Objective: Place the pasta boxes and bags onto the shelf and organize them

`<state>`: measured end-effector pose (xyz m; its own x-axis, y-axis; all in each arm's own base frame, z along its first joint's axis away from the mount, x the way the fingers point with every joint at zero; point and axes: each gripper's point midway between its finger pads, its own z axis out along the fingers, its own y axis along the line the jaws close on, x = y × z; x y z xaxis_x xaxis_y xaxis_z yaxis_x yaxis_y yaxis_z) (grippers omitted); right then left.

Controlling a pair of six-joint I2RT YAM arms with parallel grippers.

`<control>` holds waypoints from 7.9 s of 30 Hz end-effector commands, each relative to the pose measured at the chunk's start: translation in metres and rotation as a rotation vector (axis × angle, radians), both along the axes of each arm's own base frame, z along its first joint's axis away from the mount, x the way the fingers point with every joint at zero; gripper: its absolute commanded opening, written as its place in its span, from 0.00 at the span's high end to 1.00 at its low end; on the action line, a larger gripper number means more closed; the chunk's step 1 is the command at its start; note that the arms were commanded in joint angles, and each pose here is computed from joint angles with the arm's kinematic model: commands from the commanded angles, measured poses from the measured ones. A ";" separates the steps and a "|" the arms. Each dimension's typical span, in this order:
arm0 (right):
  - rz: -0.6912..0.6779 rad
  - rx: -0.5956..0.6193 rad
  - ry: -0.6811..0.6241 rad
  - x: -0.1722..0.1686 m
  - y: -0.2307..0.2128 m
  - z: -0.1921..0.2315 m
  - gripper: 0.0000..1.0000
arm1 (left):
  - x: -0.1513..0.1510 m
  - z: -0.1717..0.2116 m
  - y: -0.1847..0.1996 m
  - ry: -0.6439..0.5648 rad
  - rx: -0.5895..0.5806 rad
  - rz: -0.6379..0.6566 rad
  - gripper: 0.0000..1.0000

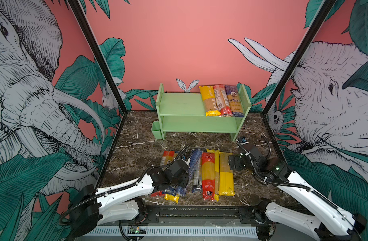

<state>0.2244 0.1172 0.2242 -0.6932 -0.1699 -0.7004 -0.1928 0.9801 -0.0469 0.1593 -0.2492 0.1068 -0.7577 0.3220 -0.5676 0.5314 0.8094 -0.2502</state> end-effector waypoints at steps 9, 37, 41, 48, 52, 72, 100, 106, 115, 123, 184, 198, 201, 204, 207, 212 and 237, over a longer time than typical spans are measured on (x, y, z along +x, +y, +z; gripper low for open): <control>-0.007 0.041 -0.035 -0.003 -0.002 0.020 0.01 | 0.019 0.092 0.007 -0.218 -0.135 0.048 1.00; 0.058 0.111 -0.118 0.012 0.020 0.084 0.01 | 0.117 0.358 0.000 -0.594 -0.268 0.182 1.00; 0.064 0.113 -0.157 0.018 0.023 0.106 0.01 | 0.166 0.378 -0.005 -0.593 -0.283 0.232 1.00; 0.054 0.111 -0.206 0.027 0.021 0.130 0.01 | 0.246 0.390 -0.015 -0.538 -0.393 0.322 1.00; 0.043 0.107 -0.214 0.031 0.018 0.135 0.01 | 0.276 0.380 -0.025 -0.495 -0.429 0.344 1.00; 0.007 0.103 -0.193 0.041 0.004 0.126 0.01 | 0.327 0.342 -0.052 -0.437 -0.488 0.338 1.00; 0.000 0.107 -0.184 0.041 -0.001 0.126 0.01 | 0.346 0.316 -0.067 -0.351 -0.556 0.298 0.57; -0.002 0.109 -0.178 0.041 -0.001 0.124 0.01 | 0.343 0.306 -0.072 -0.315 -0.574 0.288 0.59; -0.004 0.105 -0.168 0.041 -0.001 0.118 0.01 | 0.342 0.287 -0.081 -0.253 -0.597 0.272 0.62; -0.005 0.110 -0.166 0.041 0.000 0.116 0.01 | 0.336 0.284 -0.076 -0.285 -0.497 0.291 0.65; -0.005 0.123 -0.143 0.040 0.001 0.107 0.01 | 0.325 0.222 -0.050 -0.451 0.170 0.371 0.57; -0.004 0.122 -0.147 0.041 0.002 0.108 0.01 | 0.330 0.211 -0.041 -0.430 0.193 0.410 0.59; -0.001 0.124 -0.147 0.042 0.003 0.108 0.01 | 0.333 0.206 -0.032 -0.403 0.193 0.435 0.60; 0.003 0.126 -0.145 0.043 0.005 0.108 0.01 | 0.334 0.202 -0.028 -0.391 0.198 0.444 0.61; 0.006 0.127 -0.141 0.044 0.006 0.106 0.01 | 0.334 0.201 -0.030 -0.388 0.194 0.442 0.62; 0.002 0.127 -0.143 0.043 0.005 0.106 0.01 | 0.334 0.200 -0.033 -0.380 0.180 0.438 0.62; 0.002 0.138 -0.146 0.038 0.002 0.107 0.01 | 0.329 0.190 0.007 -0.365 0.269 0.546 0.74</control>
<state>0.2636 0.1223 0.3234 -0.6031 -0.0912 -0.7924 -0.2052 0.9777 0.0437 0.4969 -0.2882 0.3394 -0.5016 0.0523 -0.8635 0.1444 0.9892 -0.0240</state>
